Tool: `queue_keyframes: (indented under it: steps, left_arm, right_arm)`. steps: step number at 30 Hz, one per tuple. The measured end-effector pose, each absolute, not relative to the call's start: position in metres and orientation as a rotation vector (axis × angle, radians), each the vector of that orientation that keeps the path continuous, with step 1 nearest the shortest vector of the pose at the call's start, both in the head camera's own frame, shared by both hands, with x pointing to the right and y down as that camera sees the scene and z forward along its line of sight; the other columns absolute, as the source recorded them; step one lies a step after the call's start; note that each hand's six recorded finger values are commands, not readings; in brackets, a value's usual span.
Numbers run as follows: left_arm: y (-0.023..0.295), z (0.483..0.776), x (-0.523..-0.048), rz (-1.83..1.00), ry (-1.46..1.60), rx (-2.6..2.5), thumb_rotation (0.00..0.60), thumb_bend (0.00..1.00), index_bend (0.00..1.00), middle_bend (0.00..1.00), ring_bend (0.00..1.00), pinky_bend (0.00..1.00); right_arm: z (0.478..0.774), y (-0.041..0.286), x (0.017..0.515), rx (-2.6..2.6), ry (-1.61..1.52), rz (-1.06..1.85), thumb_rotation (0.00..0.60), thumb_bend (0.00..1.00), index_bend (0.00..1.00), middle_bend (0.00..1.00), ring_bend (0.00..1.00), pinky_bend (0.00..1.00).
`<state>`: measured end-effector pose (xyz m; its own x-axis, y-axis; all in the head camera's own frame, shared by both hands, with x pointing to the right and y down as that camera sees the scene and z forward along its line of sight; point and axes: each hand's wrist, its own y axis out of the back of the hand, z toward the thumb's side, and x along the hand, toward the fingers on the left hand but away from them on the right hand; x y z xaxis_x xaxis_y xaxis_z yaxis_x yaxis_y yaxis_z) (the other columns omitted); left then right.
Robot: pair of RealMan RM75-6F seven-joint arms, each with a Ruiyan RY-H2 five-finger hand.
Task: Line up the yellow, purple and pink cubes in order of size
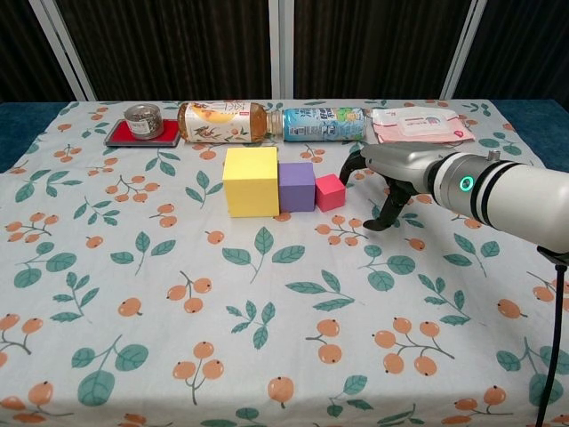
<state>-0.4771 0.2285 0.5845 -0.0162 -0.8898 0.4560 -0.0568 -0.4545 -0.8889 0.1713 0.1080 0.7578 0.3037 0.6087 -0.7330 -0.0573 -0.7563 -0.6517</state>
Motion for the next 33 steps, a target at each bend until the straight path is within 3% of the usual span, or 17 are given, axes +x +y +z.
queue_keyframes:
  steps: [10, 13, 18, 33]
  left_arm:
    - [0.229, 0.586, -0.478, -1.551, 1.010, -1.580, 0.600, 0.01, 0.26, 0.25, 0.14, 0.19]
    - [0.229, 0.585, -0.478, -1.547, 1.011, -1.579, 0.600, 0.01, 0.26, 0.25, 0.14, 0.19]
    - [0.229, 0.584, -0.479, -1.553, 1.011, -1.573, 0.600, 0.01, 0.26, 0.25, 0.14, 0.19]
    - [0.230, 0.582, -0.481, -1.563, 1.010, -1.567, 0.600, 0.01, 0.26, 0.25, 0.14, 0.19]
  right_arm:
    - [0.746, 0.099, 0.179, -1.969, -0.569, 1.489, 0.600, 0.19, 0.21, 0.05, 0.00, 0.00]
    - [0.743, 0.093, 0.177, -1.953, -0.600, 1.478, 0.600, 0.13, 0.21, 0.05, 0.00, 0.00]
    - [0.748, 0.088, 0.163, -1.937, -0.614, 1.472, 0.600, 0.07, 0.19, 0.05, 0.00, 0.00]
    - [0.768, 0.080, 0.133, -1.921, -0.606, 1.481, 0.600, 0.06, 0.18, 0.05, 0.00, 0.00]
